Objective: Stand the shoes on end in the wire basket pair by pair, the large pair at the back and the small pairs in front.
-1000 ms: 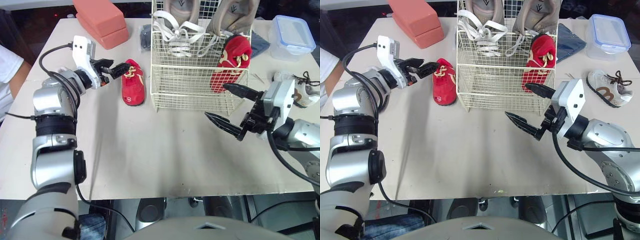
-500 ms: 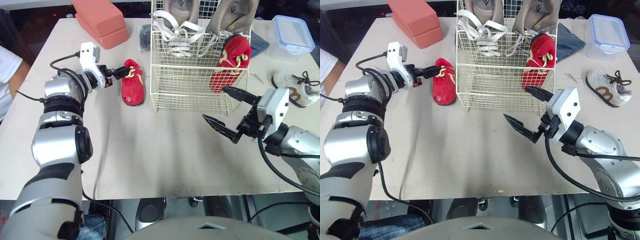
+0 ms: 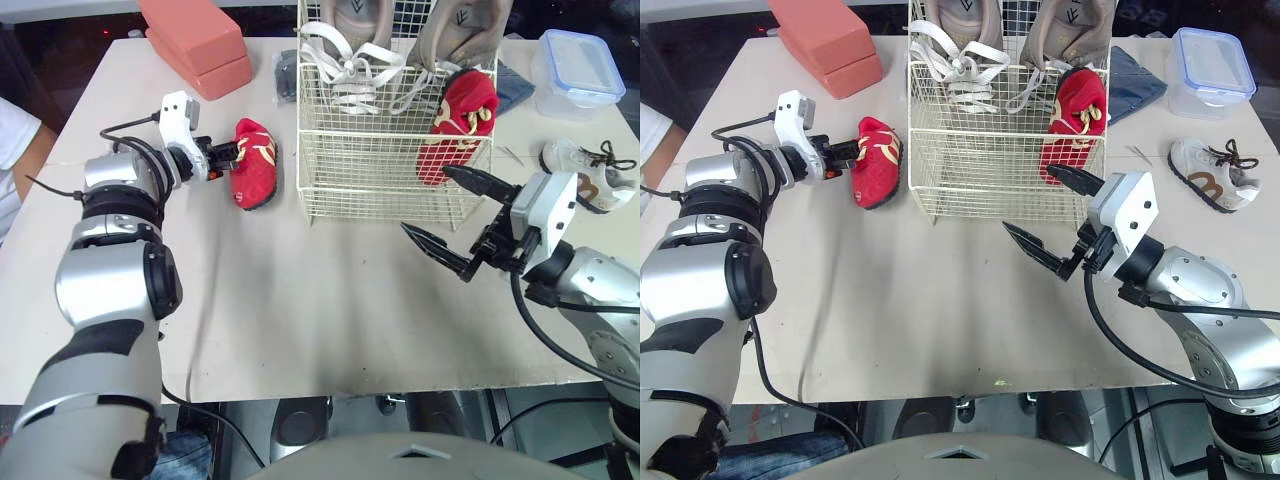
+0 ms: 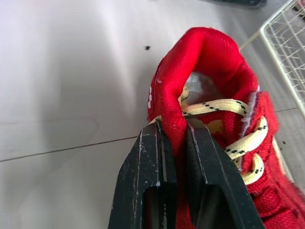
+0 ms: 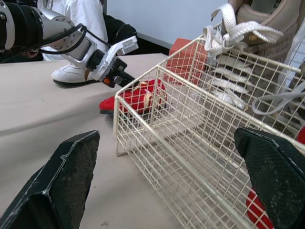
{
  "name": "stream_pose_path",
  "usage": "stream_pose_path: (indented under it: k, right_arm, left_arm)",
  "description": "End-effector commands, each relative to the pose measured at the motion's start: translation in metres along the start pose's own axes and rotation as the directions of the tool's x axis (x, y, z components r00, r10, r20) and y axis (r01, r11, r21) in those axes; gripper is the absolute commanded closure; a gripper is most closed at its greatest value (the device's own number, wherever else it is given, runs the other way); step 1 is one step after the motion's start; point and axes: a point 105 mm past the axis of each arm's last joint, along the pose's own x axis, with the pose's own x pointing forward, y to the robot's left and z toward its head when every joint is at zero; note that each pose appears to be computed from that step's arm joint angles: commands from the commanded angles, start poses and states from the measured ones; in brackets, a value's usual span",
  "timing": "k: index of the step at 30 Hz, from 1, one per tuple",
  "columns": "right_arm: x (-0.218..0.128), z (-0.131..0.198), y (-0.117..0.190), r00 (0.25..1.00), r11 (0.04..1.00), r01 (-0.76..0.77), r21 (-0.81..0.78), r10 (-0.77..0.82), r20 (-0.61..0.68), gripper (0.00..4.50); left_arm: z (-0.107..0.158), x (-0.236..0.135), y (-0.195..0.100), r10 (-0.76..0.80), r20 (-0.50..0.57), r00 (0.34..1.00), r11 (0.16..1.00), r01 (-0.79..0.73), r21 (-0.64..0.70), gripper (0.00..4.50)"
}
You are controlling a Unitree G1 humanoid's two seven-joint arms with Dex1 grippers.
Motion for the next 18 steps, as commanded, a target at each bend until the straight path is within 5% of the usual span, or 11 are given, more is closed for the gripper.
stream_pose_path:
  k: [1, 4, 11, 14, 18]
  right_arm:
    - [0.001, 0.011, 0.002, 0.999, 0.999, -0.013, -0.035, 0.014, 0.046, 0.00]
    - [0.002, 0.012, 0.002, 0.999, 0.999, -0.011, -0.037, 0.013, 0.051, 0.00]
    - [0.002, 0.019, -0.002, 0.995, 1.000, 0.002, -0.031, 0.001, 0.096, 0.00]
    - [0.001, 0.022, -0.004, 0.992, 1.000, 0.007, -0.023, -0.004, 0.122, 0.00]
    - [0.000, 0.024, -0.008, 0.990, 1.000, 0.008, -0.020, -0.005, 0.140, 0.00]
  left_arm:
    - [-0.004, -0.009, 0.010, 0.029, -0.049, 0.998, 1.000, -0.029, 0.004, 4.49]
    - [0.007, -0.012, 0.007, 0.009, -0.004, 1.000, 1.000, -0.009, -0.020, 4.49]
    - [0.067, -0.026, 0.001, 0.004, 0.325, 0.946, 1.000, -0.004, 0.001, 4.49]
    - [0.091, -0.040, -0.005, -0.022, 0.460, 0.888, 0.995, -0.025, 0.095, 4.49]
    - [0.128, -0.075, -0.030, -0.111, 0.676, 0.729, 0.979, -0.037, 0.201, 4.49]
